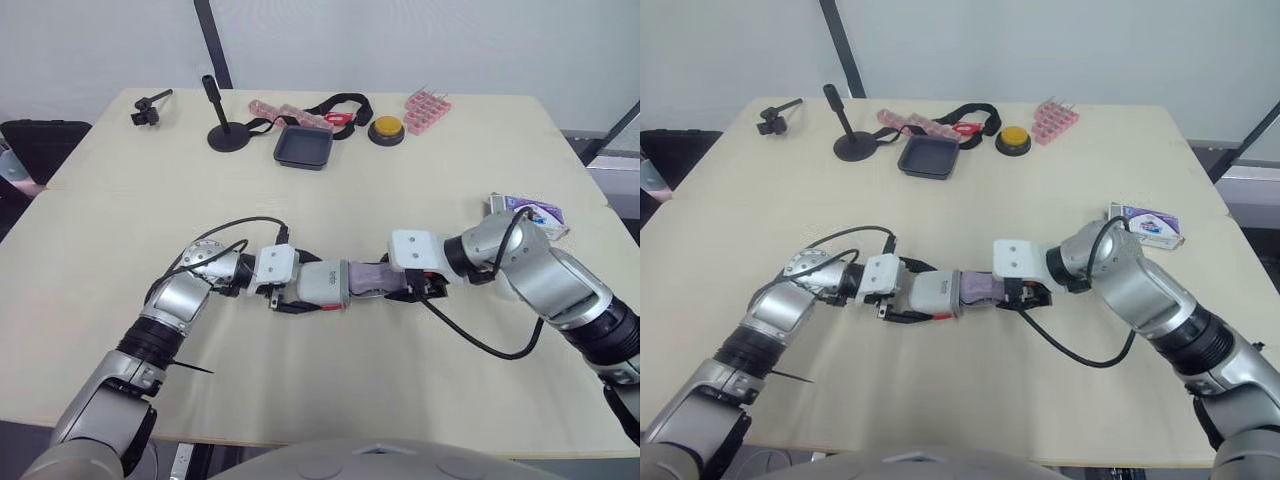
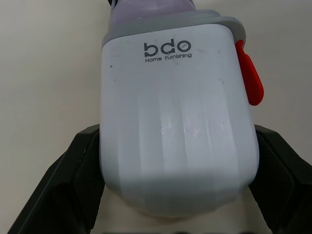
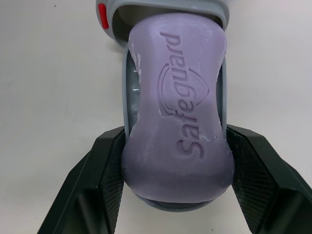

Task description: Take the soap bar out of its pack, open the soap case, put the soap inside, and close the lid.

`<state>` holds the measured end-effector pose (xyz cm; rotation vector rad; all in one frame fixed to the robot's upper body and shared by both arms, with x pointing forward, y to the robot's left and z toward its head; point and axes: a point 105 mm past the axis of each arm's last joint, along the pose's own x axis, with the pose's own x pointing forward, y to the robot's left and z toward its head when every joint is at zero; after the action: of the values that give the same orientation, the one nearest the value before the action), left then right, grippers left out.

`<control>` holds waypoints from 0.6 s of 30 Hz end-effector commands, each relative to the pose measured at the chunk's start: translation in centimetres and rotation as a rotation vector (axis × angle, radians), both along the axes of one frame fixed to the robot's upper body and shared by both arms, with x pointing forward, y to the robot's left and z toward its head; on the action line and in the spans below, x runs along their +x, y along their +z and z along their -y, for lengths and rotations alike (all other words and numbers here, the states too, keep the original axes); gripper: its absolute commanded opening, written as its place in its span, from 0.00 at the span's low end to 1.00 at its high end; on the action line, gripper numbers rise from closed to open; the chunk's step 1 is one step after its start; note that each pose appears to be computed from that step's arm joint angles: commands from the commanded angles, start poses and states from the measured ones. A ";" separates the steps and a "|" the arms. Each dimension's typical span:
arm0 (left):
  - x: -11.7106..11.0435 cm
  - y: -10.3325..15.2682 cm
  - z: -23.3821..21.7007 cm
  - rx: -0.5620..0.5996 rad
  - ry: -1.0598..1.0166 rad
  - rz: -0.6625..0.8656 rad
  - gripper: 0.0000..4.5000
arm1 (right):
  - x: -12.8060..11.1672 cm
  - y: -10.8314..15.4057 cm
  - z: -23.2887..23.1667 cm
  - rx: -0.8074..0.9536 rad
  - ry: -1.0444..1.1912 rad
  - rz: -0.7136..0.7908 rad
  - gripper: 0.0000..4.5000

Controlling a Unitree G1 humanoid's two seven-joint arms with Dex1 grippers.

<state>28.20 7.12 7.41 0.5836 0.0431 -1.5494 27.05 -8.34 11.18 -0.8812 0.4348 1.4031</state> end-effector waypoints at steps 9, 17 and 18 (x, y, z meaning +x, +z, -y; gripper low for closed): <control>0.8 0.8 0.9 -0.012 -0.002 0.052 0.77 | 0.2 1.2 -2.2 0.017 0.073 0.049 0.57; 1.5 0.7 2.3 -0.039 0.006 0.049 0.77 | 0.6 1.6 -2.7 0.011 0.072 0.037 0.57; 1.5 0.7 2.4 -0.044 0.004 0.048 0.77 | 0.6 1.6 -2.7 0.005 0.075 0.038 0.57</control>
<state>29.46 5.05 7.73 0.5738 -0.0036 -1.5349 27.91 -6.49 11.33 -0.8952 0.4448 1.4262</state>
